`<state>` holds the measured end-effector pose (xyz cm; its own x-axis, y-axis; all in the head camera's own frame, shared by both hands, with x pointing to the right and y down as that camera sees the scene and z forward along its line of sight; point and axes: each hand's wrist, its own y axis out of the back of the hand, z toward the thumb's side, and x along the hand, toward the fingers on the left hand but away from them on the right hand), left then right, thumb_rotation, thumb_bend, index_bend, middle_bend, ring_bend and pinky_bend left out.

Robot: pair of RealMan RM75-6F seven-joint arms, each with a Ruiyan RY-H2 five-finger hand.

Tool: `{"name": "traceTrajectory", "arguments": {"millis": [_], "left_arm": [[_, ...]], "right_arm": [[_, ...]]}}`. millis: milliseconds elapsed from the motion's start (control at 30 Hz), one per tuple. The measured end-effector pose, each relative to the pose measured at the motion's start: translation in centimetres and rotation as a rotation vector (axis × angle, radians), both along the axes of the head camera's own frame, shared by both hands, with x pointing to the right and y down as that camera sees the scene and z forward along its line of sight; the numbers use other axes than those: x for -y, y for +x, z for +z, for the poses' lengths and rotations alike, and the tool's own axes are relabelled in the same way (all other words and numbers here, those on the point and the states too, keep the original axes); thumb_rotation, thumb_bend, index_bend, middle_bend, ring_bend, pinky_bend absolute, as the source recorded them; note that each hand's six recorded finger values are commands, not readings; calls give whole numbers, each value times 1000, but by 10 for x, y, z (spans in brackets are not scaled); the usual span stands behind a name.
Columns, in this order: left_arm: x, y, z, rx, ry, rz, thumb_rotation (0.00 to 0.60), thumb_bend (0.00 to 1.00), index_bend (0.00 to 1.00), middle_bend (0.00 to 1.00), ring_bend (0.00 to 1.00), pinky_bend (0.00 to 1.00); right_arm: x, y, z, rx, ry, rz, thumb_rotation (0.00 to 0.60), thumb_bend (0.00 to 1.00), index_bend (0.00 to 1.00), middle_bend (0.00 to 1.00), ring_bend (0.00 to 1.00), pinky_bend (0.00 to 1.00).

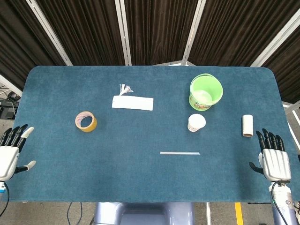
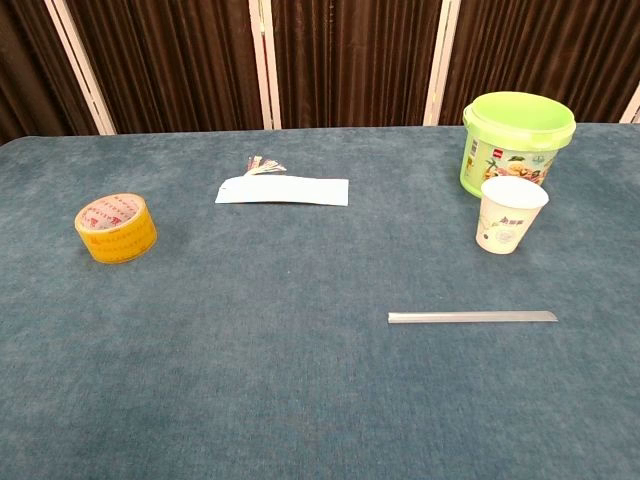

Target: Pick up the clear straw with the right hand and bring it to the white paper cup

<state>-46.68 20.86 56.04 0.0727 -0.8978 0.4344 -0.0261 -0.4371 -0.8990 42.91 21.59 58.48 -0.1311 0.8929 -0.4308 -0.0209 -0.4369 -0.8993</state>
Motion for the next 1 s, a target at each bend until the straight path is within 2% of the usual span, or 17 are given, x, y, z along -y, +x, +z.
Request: {"name": "traceTrajectory", "arguments": {"millis": [767, 833, 900, 1000], "left_arm": [[0, 0, 0, 0, -2, -2, 600, 128, 0, 0, 0, 0], [0, 0, 0, 0, -1, -1, 600, 127, 0, 0, 0, 0], [0, 0, 0, 0, -1, 0, 600, 127, 0, 0, 0, 0], [-1, 0, 0, 2, 0, 0, 600, 127, 0, 0, 0, 0]], "right_arm": [[0, -2, 0, 6, -1, -1, 600, 149, 7, 0, 0, 0], [0, -3, 0, 11, 2, -1, 600, 149, 77, 0, 0, 0], [1, -6, -2, 19, 10, -3, 600, 149, 219, 0, 0, 0], [3, -11, -4, 36, 25, -11, 600, 149, 333, 0, 0, 0]]}}
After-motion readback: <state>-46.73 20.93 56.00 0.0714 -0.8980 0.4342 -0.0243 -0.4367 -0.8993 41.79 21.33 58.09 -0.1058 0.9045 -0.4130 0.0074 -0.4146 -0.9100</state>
